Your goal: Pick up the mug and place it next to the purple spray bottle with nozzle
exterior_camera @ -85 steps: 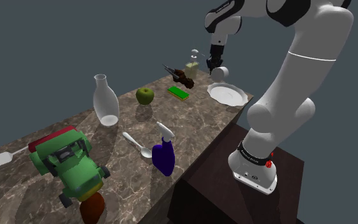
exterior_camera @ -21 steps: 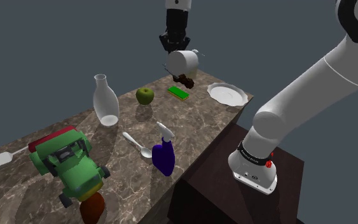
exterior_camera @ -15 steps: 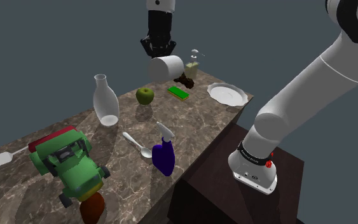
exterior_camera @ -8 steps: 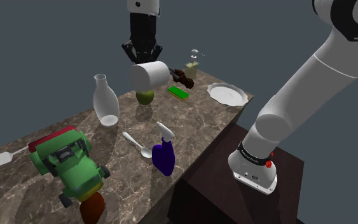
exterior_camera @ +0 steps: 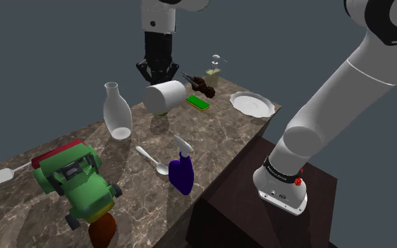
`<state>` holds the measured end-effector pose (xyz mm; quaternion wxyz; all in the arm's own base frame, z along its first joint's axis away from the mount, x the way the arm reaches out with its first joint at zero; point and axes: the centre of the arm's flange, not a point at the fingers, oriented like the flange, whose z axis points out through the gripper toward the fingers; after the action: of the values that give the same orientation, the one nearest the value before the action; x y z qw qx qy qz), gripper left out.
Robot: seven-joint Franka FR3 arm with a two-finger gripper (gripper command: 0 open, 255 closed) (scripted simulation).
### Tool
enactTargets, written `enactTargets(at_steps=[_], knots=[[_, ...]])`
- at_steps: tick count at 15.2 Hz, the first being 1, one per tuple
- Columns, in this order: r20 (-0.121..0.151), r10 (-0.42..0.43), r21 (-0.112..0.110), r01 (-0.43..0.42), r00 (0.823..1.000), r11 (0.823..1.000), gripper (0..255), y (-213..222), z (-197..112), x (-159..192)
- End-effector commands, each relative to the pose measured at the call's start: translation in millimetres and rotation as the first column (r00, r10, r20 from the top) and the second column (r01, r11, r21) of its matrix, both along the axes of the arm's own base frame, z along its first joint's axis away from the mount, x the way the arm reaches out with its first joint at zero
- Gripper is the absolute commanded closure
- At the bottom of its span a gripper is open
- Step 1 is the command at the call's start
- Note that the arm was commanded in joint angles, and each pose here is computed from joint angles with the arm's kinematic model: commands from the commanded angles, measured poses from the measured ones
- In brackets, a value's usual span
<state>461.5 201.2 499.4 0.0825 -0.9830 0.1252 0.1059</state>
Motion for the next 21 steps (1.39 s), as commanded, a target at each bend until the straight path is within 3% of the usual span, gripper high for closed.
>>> enactTargets(at_steps=[1, 21], knots=[[0.001, 0.000, 0.000, 0.000, 1.000, 1.000, 255, 1, -12, -1], [0.001, 0.000, 0.000, 0.000, 1.000, 1.000, 255, 1, -117, -1]])
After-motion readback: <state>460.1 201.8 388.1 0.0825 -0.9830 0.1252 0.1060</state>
